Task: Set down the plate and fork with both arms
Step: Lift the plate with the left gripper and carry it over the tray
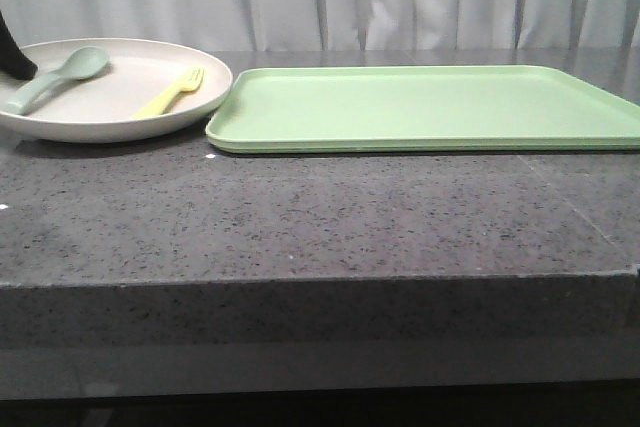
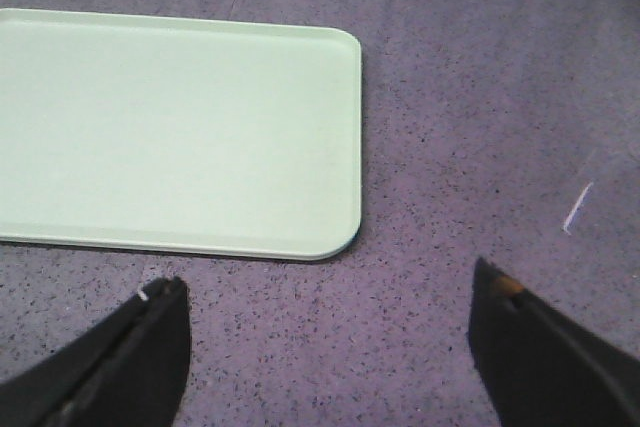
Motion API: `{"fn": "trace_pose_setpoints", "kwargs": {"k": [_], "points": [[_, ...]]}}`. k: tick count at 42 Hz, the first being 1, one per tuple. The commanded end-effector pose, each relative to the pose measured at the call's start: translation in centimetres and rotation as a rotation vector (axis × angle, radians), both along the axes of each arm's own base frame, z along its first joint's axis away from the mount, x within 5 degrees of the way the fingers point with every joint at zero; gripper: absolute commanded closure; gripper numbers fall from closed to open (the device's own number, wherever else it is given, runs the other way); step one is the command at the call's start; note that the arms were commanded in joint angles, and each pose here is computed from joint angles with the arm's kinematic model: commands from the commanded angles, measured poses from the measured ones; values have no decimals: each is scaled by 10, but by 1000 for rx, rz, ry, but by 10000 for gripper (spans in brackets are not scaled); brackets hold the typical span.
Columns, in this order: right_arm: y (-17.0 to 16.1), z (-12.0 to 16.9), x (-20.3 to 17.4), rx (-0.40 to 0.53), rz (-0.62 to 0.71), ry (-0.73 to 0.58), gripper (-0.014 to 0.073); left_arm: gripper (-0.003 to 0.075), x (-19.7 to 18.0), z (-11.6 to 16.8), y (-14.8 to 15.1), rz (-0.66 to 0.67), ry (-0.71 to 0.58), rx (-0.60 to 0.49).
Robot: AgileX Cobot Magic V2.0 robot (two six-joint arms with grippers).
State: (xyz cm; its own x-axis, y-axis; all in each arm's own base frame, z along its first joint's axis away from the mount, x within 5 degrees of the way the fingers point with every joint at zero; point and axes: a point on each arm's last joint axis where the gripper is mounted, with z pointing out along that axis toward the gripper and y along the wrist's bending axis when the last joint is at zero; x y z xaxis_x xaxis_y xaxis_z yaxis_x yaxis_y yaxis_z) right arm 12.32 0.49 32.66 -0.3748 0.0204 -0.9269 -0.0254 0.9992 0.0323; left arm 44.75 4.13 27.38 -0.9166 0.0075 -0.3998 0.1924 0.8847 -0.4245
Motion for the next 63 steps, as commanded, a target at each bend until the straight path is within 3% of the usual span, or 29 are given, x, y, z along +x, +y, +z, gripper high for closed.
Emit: {"fn": "trace_pose_setpoints", "kwargs": {"k": [1,25,41,55,63], "points": [[-1,17,3,-13,-2,-97,2,738,-14,48,-11,-18,-97,-61],[-1,17,3,-13,-2,-97,2,738,-21,66,-13,23,-115,-98],[-1,17,3,-13,-2,-97,2,738,-19,76,-29,20,-133,-266],[-1,17,3,-13,-2,-97,2,738,-18,76,-79,-24,-106,-282],[-1,17,3,-13,-2,-97,2,738,-16,74,-124,-8,-112,-254]]}}
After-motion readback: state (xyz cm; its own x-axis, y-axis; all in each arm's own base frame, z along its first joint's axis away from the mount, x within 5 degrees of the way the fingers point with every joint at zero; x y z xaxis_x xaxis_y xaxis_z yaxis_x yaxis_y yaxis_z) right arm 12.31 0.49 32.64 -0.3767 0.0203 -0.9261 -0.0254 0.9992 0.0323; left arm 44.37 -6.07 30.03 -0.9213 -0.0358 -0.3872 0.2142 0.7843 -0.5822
